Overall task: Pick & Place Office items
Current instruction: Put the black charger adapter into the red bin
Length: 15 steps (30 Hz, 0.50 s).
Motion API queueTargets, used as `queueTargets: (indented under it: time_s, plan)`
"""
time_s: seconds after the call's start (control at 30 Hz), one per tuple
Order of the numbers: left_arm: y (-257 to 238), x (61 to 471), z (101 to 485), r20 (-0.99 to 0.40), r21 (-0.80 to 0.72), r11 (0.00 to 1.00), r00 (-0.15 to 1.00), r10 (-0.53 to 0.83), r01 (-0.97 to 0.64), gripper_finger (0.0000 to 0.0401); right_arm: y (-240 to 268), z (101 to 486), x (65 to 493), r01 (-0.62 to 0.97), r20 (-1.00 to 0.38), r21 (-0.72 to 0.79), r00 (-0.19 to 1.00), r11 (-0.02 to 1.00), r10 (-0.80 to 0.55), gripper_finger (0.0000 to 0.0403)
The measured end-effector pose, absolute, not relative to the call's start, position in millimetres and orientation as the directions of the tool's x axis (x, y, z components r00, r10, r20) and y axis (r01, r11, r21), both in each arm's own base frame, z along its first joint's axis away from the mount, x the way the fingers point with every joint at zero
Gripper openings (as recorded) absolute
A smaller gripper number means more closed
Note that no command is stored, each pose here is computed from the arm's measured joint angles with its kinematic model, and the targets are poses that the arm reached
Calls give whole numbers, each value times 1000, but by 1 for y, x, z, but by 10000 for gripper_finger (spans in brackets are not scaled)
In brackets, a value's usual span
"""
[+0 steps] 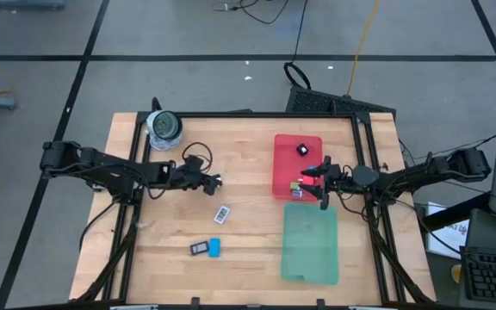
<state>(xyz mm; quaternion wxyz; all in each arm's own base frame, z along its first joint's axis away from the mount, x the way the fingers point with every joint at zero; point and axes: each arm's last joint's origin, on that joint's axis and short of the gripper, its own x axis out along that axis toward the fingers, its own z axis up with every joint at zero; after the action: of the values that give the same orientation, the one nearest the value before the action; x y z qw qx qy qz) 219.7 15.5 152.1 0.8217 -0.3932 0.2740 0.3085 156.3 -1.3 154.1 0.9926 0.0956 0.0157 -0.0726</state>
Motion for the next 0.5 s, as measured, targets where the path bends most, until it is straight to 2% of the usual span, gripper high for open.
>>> queueTargets:
  time_s: [0.5]
  plan:
    - [13,245,127,-747,-420,482,594,297,-769,274,-1,155,156,146,-39,189,989,971,-141,226]
